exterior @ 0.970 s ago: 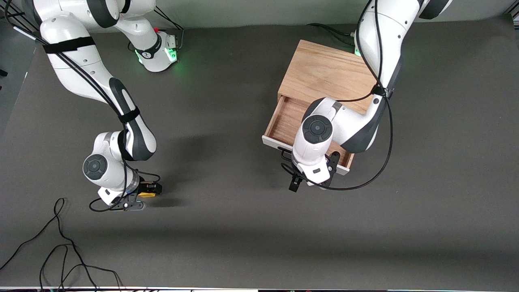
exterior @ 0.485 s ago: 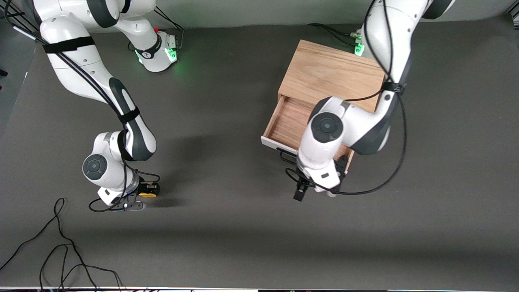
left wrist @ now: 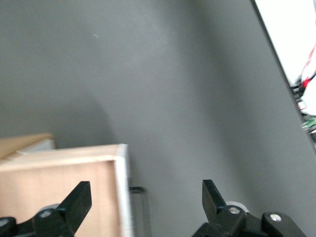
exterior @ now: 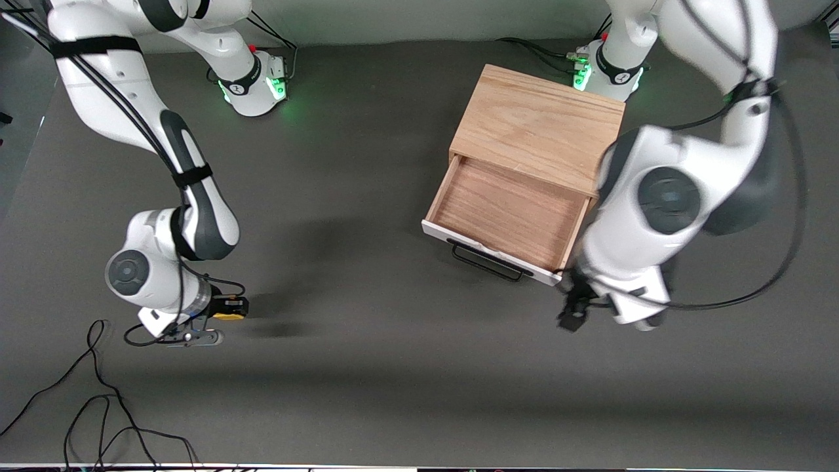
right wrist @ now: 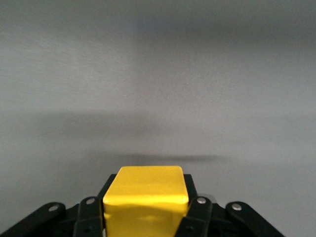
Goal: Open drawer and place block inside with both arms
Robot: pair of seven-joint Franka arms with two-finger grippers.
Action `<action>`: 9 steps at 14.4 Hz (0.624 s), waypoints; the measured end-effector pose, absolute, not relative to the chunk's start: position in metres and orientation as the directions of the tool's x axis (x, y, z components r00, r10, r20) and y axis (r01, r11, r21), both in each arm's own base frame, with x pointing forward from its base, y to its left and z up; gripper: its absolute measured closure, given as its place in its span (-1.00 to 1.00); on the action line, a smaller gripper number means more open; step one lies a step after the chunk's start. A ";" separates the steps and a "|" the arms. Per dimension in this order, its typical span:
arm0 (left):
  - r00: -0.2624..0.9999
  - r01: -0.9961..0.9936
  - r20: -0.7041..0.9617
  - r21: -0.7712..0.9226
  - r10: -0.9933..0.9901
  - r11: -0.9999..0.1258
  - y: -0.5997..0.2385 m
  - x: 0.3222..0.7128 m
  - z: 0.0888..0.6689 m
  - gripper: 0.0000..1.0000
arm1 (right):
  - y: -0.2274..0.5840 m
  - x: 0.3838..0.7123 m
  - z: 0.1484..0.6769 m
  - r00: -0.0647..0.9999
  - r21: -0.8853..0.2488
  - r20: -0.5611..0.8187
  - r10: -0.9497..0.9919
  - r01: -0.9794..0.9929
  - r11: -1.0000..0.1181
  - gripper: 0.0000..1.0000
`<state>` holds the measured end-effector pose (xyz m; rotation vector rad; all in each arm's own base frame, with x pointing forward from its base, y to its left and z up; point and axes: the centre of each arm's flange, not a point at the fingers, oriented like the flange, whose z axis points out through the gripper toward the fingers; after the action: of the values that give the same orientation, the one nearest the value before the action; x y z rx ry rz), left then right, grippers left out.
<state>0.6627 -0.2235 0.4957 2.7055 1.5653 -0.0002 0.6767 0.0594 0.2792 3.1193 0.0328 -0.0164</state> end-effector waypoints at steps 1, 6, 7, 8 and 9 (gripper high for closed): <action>0.550 0.834 -0.029 -0.026 0.835 -0.550 -0.201 0.657 0.509 -1.00 | 0.065 0.681 0.304 0.999 0.019 -0.020 0.028 0.029 -0.999 -0.12; 0.742 0.654 -0.118 -0.085 0.659 -0.752 -0.103 0.628 0.547 -1.00 | 0.114 0.689 0.423 0.996 -0.024 -0.093 0.008 0.006 -1.000 -0.12; 0.775 0.613 -0.133 -0.078 0.617 -0.787 -0.084 0.619 0.550 -1.00 | 0.123 0.687 0.448 0.994 -0.049 -0.110 -0.004 -0.009 -0.999 -0.12; 0.809 0.566 -0.145 -0.071 0.570 -0.822 -0.066 0.609 0.554 -1.00 | 0.133 0.684 0.471 0.993 -0.064 -0.119 -0.011 -0.018 -0.998 -0.12; 0.842 0.513 -0.157 -0.061 0.516 -0.856 -0.049 0.598 0.557 -1.00 | 0.144 0.681 0.493 0.993 -0.070 -0.115 -0.013 -0.021 -0.997 -0.12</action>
<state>0.5984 -0.0488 0.5571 3.0311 0.8460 -0.2653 0.6806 0.1436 0.4927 3.2069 -0.0271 -0.1842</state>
